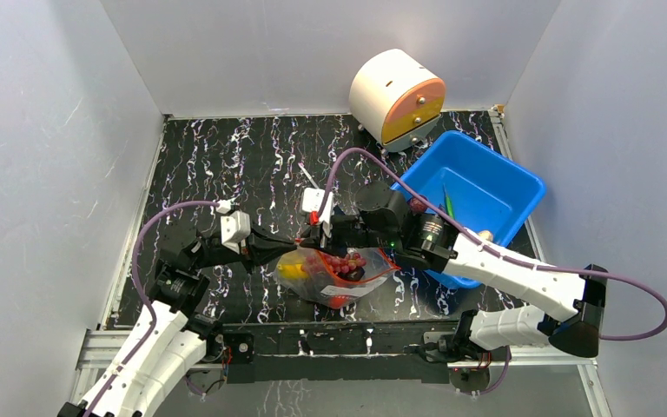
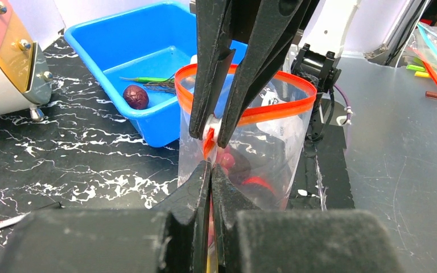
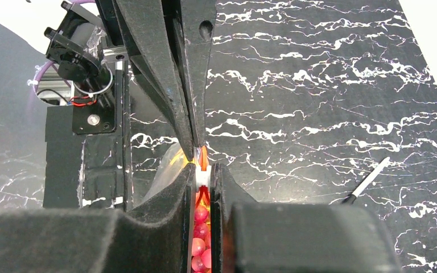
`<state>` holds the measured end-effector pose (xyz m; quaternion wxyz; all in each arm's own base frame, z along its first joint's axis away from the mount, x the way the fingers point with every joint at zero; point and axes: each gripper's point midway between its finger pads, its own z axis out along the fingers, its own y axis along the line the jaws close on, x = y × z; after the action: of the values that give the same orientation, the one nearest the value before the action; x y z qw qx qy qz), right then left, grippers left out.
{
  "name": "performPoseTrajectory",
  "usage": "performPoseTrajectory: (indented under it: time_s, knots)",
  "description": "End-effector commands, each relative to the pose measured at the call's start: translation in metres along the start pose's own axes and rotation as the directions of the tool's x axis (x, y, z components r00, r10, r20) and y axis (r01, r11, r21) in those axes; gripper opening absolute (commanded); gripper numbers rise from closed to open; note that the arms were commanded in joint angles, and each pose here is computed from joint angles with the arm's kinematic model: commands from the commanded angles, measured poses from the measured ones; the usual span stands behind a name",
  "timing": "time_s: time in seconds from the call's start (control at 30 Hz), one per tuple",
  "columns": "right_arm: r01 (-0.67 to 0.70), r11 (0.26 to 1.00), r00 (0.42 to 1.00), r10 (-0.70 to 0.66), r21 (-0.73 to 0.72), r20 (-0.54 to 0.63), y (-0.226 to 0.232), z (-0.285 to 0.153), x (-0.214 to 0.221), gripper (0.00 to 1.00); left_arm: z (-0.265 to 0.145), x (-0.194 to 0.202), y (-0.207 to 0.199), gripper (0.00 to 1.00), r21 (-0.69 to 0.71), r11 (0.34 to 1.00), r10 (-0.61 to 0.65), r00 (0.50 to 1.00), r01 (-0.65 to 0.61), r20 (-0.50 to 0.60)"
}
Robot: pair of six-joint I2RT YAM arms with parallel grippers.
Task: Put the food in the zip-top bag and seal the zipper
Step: Zip the zipper food storage bag at the center of the board.
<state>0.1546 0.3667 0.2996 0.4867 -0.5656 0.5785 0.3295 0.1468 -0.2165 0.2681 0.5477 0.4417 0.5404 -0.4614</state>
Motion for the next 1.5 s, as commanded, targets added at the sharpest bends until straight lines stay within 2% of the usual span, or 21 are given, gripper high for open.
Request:
performPoseTrajectory:
  time_s: [0.0,0.4,0.53,0.73,0.83,0.97,1.1,1.27,1.3,1.47]
  knots:
    - [0.024,0.998,1.000,-0.025,0.049,0.006,-0.008,-0.019,-0.009,0.00,-0.002,-0.015,0.000,0.00,-0.009,0.994,0.106,0.994,-0.106,0.040]
    - [0.028,0.997,1.000,-0.029,0.069,0.009,-0.007,-0.034,-0.007,0.00,-0.002,-0.017,0.002,0.00,-0.034,0.993,0.112,0.992,-0.111,0.053]
    - [0.030,0.998,1.000,-0.030,0.057,0.002,-0.005,-0.032,-0.003,0.00,0.001,-0.017,0.000,0.00,0.005,0.999,0.052,0.998,-0.052,0.034]
    - [0.043,0.999,0.997,-0.044,0.017,0.068,0.000,-0.026,-0.018,0.00,0.000,-0.016,-0.008,0.47,0.060,0.997,0.047,0.999,-0.046,-0.007]
    - [0.044,0.999,0.997,-0.044,0.001,0.068,0.001,-0.020,-0.019,0.00,0.000,-0.013,-0.012,0.57,0.082,0.996,0.043,0.999,-0.042,-0.014]
    - [0.040,0.999,0.997,-0.039,-0.024,0.062,0.002,-0.012,-0.019,0.00,0.001,-0.007,-0.013,0.61,0.108,0.994,0.016,1.000,-0.013,-0.025]
    - [0.039,0.998,0.998,-0.036,-0.042,0.057,0.003,-0.007,-0.019,0.00,0.004,-0.007,-0.009,0.58,0.116,0.993,0.031,0.999,-0.028,-0.019]
    - [0.035,0.997,0.998,-0.031,-0.063,0.061,0.005,-0.001,-0.023,0.00,0.008,-0.010,-0.008,0.50,0.148,0.989,0.032,0.999,-0.030,-0.009]
    - [0.034,0.997,0.998,-0.029,-0.067,0.060,0.005,-0.001,-0.022,0.00,0.008,-0.010,-0.008,0.45,0.156,0.987,0.029,0.999,-0.027,-0.012]
    - [0.030,0.997,0.999,-0.027,-0.072,0.039,0.006,0.000,-0.016,0.00,0.009,-0.010,-0.004,0.04,0.139,0.990,0.036,0.999,-0.034,-0.012]
